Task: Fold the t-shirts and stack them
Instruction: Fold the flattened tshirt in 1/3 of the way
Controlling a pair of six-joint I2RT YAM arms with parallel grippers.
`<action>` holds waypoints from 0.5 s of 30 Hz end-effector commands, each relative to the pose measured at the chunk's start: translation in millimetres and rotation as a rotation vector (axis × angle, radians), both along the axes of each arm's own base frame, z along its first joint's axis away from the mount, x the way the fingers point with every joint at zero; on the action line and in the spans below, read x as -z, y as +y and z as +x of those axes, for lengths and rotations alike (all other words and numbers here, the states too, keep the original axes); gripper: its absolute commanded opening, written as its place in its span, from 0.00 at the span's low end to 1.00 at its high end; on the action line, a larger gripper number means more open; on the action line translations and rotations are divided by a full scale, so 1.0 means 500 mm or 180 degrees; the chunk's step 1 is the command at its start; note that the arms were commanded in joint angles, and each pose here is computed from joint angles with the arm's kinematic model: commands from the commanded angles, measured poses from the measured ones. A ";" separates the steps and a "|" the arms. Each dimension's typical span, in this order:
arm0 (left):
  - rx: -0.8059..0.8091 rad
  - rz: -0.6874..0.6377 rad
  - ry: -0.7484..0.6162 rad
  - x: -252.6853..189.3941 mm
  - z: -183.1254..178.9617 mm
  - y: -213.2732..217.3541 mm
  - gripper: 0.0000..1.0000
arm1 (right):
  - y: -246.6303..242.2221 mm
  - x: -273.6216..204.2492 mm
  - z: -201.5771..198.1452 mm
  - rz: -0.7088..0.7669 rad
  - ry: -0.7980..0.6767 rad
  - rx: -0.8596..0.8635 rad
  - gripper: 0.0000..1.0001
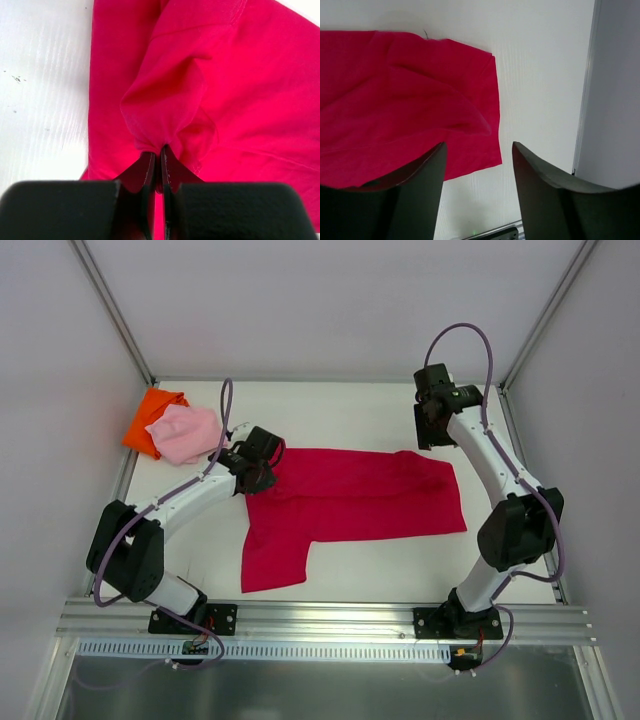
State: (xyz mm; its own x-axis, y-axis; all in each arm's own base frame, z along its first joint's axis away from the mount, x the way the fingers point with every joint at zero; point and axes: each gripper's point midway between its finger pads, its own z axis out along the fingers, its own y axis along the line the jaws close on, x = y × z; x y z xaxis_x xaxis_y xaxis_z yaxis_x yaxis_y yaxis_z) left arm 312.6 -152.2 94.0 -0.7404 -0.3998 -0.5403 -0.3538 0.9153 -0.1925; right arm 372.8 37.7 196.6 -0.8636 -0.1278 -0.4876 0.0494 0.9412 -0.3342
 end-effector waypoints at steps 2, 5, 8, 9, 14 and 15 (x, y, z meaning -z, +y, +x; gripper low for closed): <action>-0.0034 -0.0052 0.0050 -0.006 0.002 -0.003 0.00 | 0.013 -0.028 -0.017 0.0236 -0.0120 -0.0040 0.64; -0.0018 -0.0070 0.0078 -0.003 0.004 -0.009 0.00 | 0.025 -0.031 -0.015 0.0336 -0.0146 -0.0077 0.64; 0.0002 -0.0085 0.0086 -0.003 0.009 -0.015 0.00 | 0.031 -0.014 -0.019 0.0350 -0.0002 -0.0129 0.64; 0.0005 -0.0091 0.0083 -0.004 0.011 -0.016 0.00 | 0.035 -0.008 -0.025 0.0381 0.0057 -0.0143 0.64; 0.0036 -0.0115 0.0097 -0.010 0.011 -0.021 0.00 | 0.063 0.013 -0.052 0.0679 0.0142 -0.0210 0.65; 0.0050 -0.0106 0.0104 -0.010 0.011 -0.020 0.03 | 0.070 0.022 -0.062 0.0753 0.0187 -0.0236 0.65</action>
State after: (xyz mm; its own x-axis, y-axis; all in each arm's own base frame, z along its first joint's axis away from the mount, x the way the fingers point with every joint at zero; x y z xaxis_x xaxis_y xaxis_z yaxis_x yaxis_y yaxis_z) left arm 310.9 -158.3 85.3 -0.7713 -0.3948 -0.4993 -0.3518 0.9181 -0.1825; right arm 356.8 61.2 179.5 -0.8879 -0.1115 -0.4463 -0.0217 0.9793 -0.2014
